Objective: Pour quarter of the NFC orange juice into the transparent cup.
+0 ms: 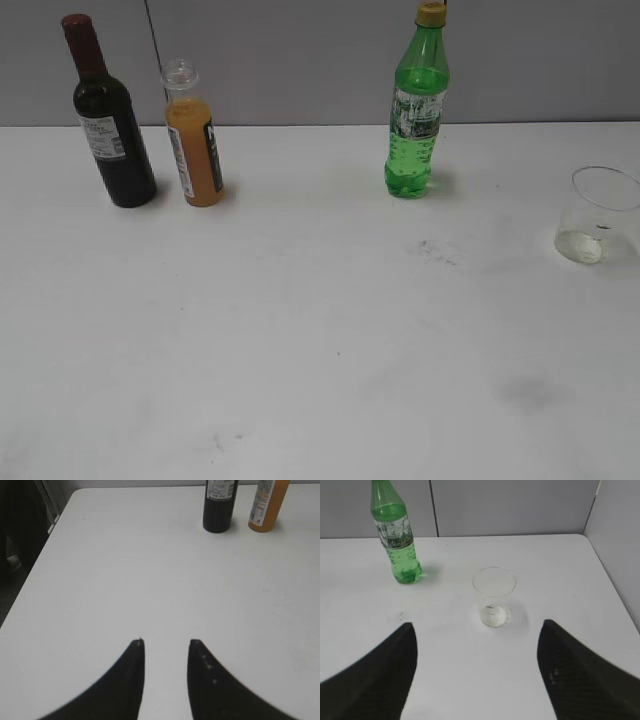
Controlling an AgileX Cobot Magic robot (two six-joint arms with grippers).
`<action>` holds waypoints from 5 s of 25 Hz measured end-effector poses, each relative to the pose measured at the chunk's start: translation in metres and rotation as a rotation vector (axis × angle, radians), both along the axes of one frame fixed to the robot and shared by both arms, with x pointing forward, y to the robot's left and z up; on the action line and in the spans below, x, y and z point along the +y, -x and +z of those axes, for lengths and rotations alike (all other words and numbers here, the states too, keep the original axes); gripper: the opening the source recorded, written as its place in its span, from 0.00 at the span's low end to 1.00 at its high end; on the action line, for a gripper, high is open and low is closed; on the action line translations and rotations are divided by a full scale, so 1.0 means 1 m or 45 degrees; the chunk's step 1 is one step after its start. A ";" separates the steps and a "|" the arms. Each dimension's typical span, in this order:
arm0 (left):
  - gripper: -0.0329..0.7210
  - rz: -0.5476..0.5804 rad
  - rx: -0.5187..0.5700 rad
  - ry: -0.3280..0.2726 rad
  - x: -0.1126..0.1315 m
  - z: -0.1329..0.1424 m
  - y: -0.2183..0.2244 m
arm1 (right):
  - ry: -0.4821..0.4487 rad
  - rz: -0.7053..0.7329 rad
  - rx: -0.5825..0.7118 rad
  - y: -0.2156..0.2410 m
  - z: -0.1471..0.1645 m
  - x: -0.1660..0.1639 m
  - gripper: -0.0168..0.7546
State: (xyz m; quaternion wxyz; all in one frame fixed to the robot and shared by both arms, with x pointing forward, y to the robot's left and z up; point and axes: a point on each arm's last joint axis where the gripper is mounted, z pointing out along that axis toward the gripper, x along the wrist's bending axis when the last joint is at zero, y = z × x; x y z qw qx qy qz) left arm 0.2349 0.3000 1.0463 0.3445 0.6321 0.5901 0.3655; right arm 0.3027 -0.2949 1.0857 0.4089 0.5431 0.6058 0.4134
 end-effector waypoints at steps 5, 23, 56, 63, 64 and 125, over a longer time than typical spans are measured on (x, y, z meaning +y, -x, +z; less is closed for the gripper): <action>0.35 0.000 0.000 0.000 0.000 0.000 0.000 | -0.004 0.004 -0.010 -0.036 -0.009 0.003 0.76; 0.35 0.000 0.000 0.000 0.000 0.000 0.000 | -0.128 -0.075 -0.053 -0.117 -0.084 0.006 0.79; 0.35 0.000 -0.013 0.000 0.000 0.000 0.001 | -0.010 -0.084 0.055 -0.120 -0.198 0.003 0.71; 0.35 0.000 -0.013 0.000 0.000 0.000 0.001 | -0.041 -0.120 0.090 -0.149 -0.214 0.003 0.71; 0.35 0.000 -0.013 0.000 0.000 0.000 0.001 | -0.053 -0.134 0.085 -0.152 -0.214 0.003 0.72; 0.35 0.000 -0.013 0.000 0.000 0.000 0.001 | -0.175 -0.313 -0.019 -0.252 -0.267 0.000 0.76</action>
